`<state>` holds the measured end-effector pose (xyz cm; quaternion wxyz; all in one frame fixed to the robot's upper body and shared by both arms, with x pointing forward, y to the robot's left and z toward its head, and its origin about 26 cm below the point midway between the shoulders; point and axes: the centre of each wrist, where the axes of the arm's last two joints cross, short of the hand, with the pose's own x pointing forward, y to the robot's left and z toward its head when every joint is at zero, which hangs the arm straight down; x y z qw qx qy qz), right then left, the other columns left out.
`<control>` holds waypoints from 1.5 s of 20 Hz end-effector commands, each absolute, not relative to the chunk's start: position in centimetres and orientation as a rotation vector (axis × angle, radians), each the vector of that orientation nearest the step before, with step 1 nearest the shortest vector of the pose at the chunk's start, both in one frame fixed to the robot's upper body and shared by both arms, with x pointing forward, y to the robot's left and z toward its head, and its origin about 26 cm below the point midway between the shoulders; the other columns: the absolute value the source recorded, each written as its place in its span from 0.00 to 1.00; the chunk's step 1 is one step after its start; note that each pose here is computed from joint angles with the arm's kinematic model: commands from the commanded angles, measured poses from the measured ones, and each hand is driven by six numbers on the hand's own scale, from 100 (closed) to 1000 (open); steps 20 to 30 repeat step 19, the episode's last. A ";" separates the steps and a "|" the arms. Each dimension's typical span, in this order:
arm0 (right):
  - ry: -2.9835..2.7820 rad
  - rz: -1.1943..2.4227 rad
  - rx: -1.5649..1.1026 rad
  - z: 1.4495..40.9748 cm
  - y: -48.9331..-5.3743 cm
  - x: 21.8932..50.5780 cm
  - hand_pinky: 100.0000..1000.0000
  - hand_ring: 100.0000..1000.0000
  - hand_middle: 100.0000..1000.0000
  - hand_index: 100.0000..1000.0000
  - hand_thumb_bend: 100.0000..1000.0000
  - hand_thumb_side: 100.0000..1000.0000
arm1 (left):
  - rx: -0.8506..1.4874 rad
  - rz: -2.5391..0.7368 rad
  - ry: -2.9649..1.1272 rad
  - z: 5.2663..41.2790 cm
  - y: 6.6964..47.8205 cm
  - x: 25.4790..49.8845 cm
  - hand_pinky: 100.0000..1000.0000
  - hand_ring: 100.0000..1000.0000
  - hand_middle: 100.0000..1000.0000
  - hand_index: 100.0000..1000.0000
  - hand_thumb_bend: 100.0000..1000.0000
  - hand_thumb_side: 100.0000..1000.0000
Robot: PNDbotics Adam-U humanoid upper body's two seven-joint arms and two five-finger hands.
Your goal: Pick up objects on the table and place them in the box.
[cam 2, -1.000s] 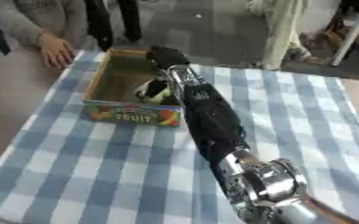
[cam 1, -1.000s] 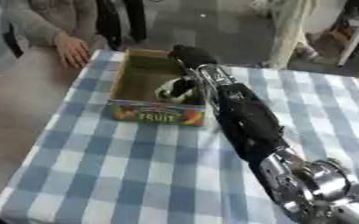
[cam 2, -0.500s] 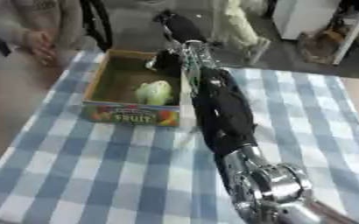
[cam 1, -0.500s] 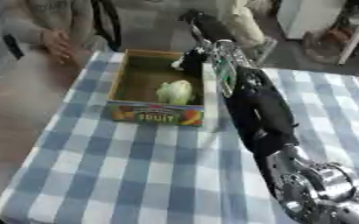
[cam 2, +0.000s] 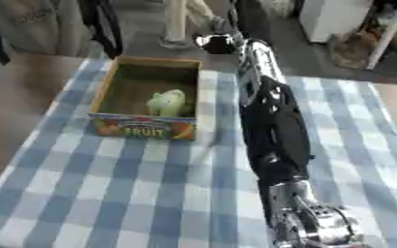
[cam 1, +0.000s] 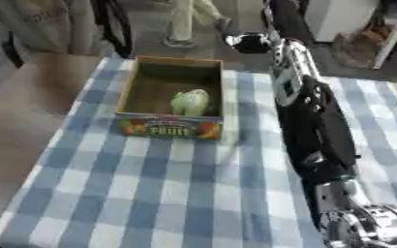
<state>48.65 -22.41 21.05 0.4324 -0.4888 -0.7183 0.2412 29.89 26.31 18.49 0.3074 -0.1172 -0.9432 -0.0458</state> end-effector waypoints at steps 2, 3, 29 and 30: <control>-1.828 0.491 -1.262 22.2 -25.6 48.0 0.51 0.56 0.57 0.69 0.42 0.06 | -0.279 -0.132 -2.520 19.2 26.8 29.6 0.55 0.48 0.52 0.59 0.00 0.14; -1.826 0.480 -1.261 22.0 -26.2 47.9 0.51 0.55 0.56 0.69 0.42 0.06 | -0.276 -0.134 -2.521 19.2 26.8 29.6 0.55 0.48 0.52 0.59 0.00 0.13; -1.859 0.351 -1.177 19.8 -31.3 45.5 0.48 0.50 0.49 0.66 0.40 0.05 | -0.235 -0.118 -2.512 19.0 27.1 29.5 0.55 0.48 0.52 0.58 0.00 0.17; -1.859 0.351 -1.177 19.8 -31.3 45.5 0.48 0.50 0.49 0.66 0.40 0.05 | -0.235 -0.118 -2.512 19.0 27.1 29.5 0.55 0.48 0.52 0.58 0.00 0.17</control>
